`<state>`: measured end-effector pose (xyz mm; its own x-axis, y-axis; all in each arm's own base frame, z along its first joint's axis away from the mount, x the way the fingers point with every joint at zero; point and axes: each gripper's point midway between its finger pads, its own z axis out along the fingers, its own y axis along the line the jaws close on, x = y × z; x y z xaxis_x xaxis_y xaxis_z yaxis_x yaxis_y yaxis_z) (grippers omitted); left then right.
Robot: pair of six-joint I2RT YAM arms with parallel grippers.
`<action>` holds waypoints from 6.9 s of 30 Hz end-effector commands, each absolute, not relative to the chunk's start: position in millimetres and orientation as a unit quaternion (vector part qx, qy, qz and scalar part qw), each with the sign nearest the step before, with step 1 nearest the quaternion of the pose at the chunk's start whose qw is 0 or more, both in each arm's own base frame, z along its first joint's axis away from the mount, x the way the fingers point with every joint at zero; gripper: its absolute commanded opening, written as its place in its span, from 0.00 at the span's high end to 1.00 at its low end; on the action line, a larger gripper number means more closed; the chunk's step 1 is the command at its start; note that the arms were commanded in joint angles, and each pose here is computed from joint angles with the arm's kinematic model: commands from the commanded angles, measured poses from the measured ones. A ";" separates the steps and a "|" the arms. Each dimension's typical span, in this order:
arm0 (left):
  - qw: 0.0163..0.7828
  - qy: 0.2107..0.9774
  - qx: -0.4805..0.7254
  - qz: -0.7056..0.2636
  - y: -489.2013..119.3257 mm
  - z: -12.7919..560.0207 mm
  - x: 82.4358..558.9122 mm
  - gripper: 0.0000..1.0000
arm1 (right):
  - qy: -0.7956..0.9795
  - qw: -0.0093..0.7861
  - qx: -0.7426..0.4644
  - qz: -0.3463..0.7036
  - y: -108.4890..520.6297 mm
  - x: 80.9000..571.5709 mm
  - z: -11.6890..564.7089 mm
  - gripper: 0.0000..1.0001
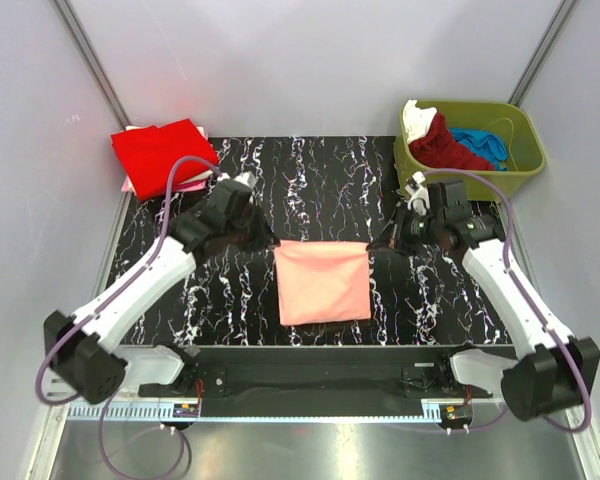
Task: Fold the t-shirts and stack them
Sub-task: Fold the tshirt, then neatly place the folded tshirt to the corner
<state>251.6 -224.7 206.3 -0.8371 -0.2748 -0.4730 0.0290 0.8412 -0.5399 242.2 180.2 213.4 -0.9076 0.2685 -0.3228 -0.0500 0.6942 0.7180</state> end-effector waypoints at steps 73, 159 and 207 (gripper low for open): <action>0.198 0.883 -0.097 -0.415 -202.8 88.4 302.1 1.00 | 0.891 0.215 0.028 0.399 225.1 329.5 196.0 0.82; 0.122 0.915 -0.008 -0.385 -276.2 11.3 174.6 1.00 | 0.910 0.030 0.009 0.414 308.8 388.2 26.9 1.00; 0.165 0.899 -0.064 -0.401 -271.9 31.1 215.9 0.52 | 0.988 0.094 0.010 0.122 187.3 346.2 15.3 0.42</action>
